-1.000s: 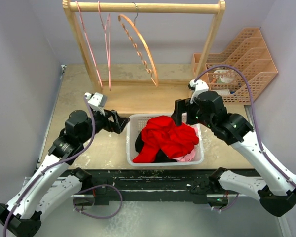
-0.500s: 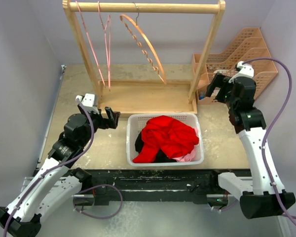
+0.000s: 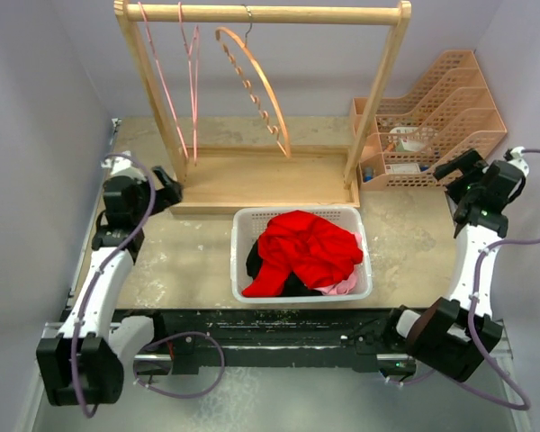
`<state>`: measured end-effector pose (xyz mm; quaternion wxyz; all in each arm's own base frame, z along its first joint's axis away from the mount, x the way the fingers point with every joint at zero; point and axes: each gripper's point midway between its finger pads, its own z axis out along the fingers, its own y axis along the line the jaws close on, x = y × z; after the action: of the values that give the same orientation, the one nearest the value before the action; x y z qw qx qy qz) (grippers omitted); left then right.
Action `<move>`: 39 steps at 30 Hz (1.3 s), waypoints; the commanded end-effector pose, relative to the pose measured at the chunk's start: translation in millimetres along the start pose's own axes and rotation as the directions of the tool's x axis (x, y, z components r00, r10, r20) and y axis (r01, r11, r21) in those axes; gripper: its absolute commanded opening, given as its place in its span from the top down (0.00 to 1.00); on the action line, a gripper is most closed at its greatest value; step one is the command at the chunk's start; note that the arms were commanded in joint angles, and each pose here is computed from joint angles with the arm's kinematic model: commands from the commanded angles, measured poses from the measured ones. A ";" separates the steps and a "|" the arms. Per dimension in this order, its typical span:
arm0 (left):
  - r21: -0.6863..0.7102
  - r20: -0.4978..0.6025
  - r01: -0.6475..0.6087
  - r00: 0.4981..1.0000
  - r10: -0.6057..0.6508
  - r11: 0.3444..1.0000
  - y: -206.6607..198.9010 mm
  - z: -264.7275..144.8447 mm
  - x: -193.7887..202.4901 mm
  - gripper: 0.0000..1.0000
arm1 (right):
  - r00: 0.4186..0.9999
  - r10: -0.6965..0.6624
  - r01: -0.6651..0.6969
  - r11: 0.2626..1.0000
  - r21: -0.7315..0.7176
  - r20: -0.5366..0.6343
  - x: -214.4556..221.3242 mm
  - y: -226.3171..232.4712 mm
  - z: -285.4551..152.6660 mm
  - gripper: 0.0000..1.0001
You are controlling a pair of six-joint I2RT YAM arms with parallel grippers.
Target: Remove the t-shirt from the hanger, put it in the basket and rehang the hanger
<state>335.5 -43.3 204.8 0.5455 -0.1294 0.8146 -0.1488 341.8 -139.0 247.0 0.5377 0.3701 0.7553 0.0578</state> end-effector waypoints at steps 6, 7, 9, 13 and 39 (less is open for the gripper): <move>-0.098 0.045 0.137 0.990 -0.133 0.986 51.5 15.0 -10.5 0.01 | 0.991 -0.061 0.067 0.997 -0.044 0.122 2.1 -1.5 -22.9 0.00; -0.090 0.060 0.124 0.991 -0.119 0.988 49.9 12.6 -14.3 0.01 | 0.990 -0.065 0.074 0.995 -0.065 0.124 3.1 3.1 -25.5 0.00; -0.075 0.103 0.113 0.989 -0.105 0.991 46.6 6.1 -22.6 0.01 | 0.991 -0.078 0.088 0.992 -0.085 0.112 7.5 9.2 -25.8 0.00; -0.094 0.205 0.163 0.969 -0.141 0.982 48.3 -12.3 -36.3 0.01 | 0.991 -0.090 0.101 0.988 -0.117 0.101 10.7 17.8 -27.1 0.00; -0.098 0.134 0.203 0.973 -0.190 0.974 50.2 -3.2 -16.9 0.01 | 0.991 -0.108 0.118 0.986 -0.122 0.085 14.3 23.3 -26.5 0.00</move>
<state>332.5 11.5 189.2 0.5568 -0.2529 0.7788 -0.1395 323.5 -104.6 238.0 0.5663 0.3130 0.7598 0.0629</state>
